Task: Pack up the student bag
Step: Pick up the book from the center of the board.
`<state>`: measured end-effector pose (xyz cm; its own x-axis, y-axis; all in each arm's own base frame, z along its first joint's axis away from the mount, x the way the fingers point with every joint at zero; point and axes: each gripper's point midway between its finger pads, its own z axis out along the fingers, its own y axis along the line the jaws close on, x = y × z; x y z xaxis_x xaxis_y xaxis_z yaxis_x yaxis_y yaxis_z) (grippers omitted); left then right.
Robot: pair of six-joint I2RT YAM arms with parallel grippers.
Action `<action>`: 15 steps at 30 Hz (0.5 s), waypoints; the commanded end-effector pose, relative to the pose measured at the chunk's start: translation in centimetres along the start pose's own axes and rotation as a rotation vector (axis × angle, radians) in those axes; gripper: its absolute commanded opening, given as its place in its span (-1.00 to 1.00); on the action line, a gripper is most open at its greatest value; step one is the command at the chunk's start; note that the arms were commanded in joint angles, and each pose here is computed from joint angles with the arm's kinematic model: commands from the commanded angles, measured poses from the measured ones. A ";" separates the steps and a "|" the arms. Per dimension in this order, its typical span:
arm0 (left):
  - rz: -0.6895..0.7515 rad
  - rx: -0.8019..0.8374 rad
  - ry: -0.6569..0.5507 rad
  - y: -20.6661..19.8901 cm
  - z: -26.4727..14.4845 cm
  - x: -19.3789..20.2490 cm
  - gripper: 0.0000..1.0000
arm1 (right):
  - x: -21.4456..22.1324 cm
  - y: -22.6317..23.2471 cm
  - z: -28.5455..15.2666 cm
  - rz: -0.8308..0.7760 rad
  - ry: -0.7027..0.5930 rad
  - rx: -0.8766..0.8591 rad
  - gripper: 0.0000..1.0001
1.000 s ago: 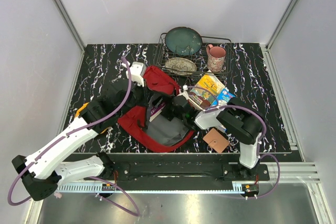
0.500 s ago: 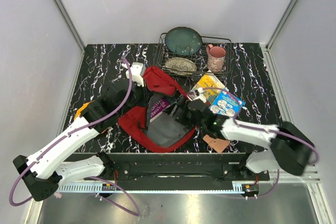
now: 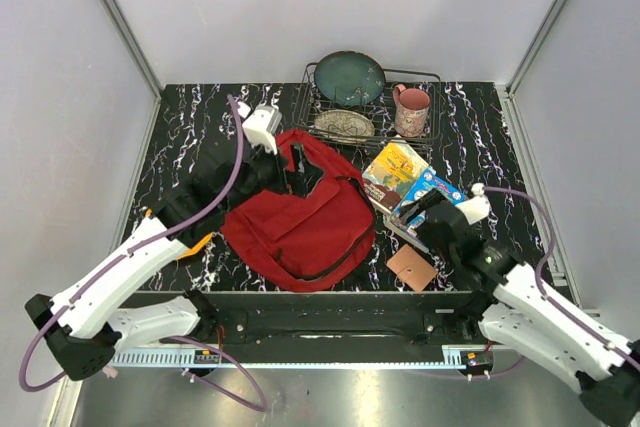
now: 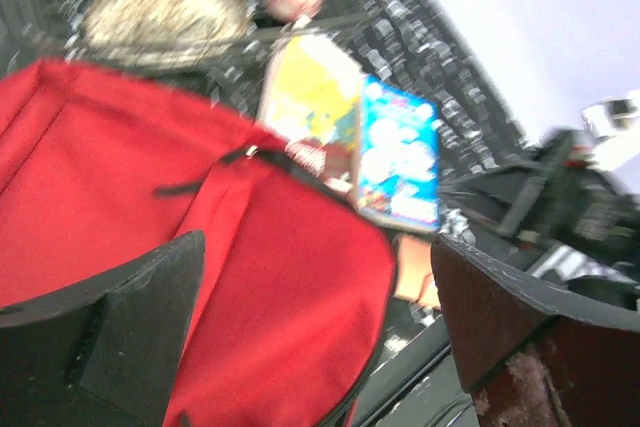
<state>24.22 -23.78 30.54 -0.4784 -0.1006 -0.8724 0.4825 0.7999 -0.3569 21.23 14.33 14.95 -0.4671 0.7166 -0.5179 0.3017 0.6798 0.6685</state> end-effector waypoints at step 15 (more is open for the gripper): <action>0.038 0.476 0.358 -12.8 19.6 8.7 0.98 | -7.3 -11.7 5.1 0.245 0.081 0.315 1.00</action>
<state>28.77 -43.44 22.08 -0.6264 0.1435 -0.7662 0.7019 0.5313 -0.4743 25.52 1.20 8.49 -0.3591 0.8578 -0.3676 0.6956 0.5086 0.5073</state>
